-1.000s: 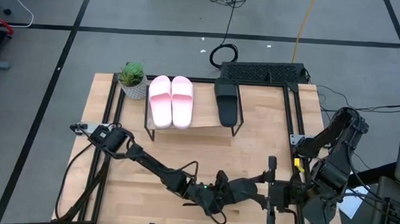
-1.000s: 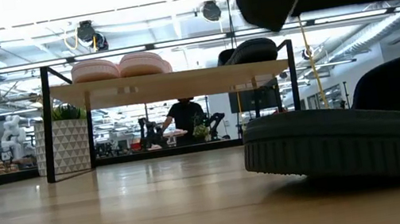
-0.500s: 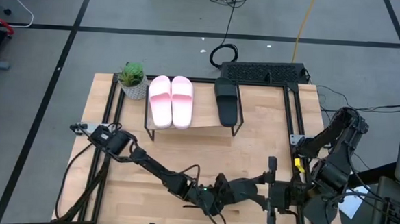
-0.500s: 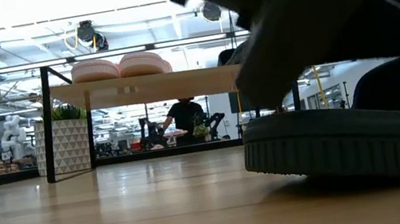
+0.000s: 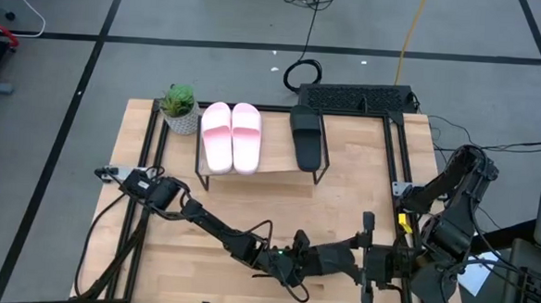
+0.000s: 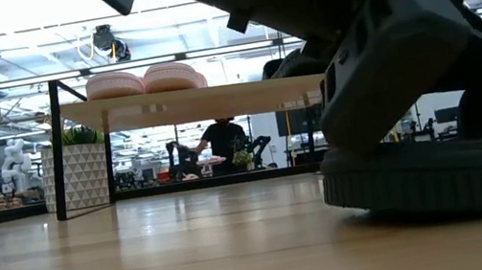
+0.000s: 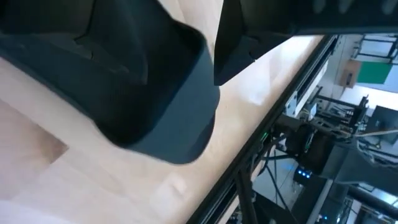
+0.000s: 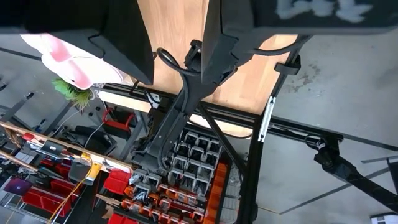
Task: Pick and place slides into the shelf
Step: Put the black slipper on the shelf
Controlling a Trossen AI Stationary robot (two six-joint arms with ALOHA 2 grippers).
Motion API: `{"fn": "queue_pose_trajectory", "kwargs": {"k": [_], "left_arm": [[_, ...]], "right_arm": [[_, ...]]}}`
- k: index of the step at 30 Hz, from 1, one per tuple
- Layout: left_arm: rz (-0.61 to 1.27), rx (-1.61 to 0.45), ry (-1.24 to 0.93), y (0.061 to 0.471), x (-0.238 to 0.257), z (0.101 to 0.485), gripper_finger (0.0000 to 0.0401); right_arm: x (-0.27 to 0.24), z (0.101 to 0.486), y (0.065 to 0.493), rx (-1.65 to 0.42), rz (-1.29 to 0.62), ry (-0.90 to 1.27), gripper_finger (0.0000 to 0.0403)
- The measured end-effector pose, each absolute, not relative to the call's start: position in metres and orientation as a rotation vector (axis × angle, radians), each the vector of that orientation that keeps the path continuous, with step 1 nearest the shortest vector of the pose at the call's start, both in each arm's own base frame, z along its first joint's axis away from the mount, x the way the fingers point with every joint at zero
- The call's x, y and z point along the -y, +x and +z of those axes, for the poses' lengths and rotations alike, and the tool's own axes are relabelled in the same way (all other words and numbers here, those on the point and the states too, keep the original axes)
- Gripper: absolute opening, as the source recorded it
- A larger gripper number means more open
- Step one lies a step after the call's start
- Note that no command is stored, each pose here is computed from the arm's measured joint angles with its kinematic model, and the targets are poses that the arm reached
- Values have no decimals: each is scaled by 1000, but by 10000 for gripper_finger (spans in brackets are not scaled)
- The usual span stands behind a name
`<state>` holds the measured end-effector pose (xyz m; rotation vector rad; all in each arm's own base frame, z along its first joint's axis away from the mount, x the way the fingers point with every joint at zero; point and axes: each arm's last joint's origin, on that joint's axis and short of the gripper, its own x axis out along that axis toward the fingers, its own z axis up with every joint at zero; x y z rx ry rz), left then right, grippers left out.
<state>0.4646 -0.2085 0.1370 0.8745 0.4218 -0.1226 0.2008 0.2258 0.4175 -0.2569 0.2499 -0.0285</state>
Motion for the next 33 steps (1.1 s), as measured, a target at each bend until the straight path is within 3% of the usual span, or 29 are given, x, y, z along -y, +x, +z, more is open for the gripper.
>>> {"fn": "queue_pose_trajectory", "kwargs": {"k": [14,24,33], "left_arm": [[-170,-442,869,468,220,154,188],[-253,-477,835,479,204,162,117],[-259,-500,875,479,202,156,109]], "right_arm": [[-226,417,201,-250,-26,-274,123],[-226,418,201,-245,-24,-272,123],[-226,419,201,-242,-20,-297,123]]}}
